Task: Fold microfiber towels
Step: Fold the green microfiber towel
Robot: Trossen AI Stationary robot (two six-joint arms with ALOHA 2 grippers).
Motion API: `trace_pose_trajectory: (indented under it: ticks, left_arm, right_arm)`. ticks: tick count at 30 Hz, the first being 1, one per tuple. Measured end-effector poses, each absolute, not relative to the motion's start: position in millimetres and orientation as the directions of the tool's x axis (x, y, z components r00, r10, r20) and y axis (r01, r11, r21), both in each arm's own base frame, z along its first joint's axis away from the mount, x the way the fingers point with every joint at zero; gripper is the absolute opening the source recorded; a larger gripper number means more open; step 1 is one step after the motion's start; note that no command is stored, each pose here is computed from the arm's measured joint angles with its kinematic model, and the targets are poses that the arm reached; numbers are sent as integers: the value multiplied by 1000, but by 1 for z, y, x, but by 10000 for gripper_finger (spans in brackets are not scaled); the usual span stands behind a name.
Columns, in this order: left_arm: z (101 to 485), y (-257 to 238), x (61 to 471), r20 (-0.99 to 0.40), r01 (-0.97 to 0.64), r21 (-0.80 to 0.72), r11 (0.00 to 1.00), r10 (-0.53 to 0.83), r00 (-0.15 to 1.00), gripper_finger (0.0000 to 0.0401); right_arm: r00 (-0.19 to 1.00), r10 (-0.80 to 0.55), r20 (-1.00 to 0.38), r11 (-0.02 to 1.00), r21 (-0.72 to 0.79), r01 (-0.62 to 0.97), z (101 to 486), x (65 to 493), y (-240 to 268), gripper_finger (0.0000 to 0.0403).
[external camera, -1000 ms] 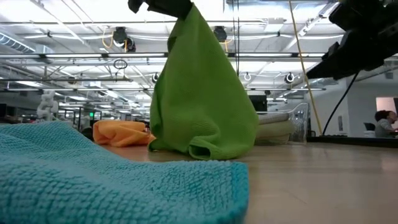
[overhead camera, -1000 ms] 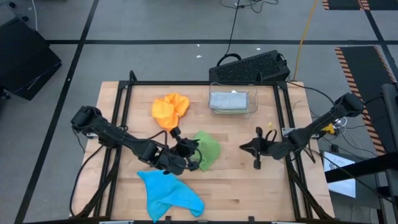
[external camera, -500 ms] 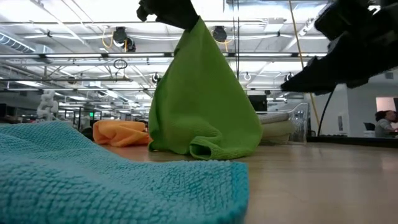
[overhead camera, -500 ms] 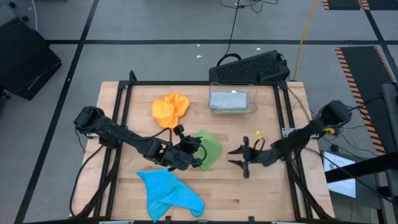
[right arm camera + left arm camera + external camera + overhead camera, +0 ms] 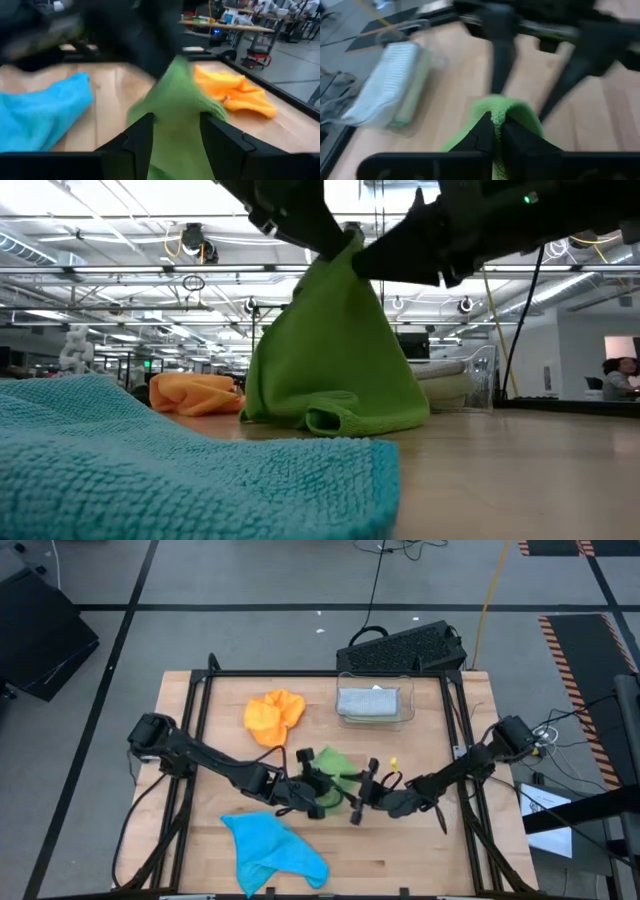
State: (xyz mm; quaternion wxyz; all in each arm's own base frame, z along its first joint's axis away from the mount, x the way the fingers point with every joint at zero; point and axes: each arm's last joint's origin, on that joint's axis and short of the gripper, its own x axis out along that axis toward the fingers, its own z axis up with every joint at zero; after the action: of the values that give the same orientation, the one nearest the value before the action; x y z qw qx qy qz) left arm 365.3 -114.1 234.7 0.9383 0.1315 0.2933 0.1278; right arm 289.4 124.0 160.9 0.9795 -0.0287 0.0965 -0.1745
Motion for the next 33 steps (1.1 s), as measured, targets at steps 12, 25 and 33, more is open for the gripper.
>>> trace_pose_trajectory:
  ticks: [12, 25, 33]
  left_arm:
    - [224, -130, 377, -471, -128, 243, 962, 232, 851, 31]
    - [225, -158, 367, -461, -54, 220, 974, 152, 874, 129]
    - [229, -175, 349, -469, -96, 297, 950, 232, 852, 181]
  right_arm:
    - [916, -309, -256, 950, -46, 308, 157, 283, 127, 146]
    - [916, -208, -344, 978, -80, 192, 148, 274, 141, 7]
    - [899, -197, -392, 980, -112, 166, 145, 266, 146, 3]
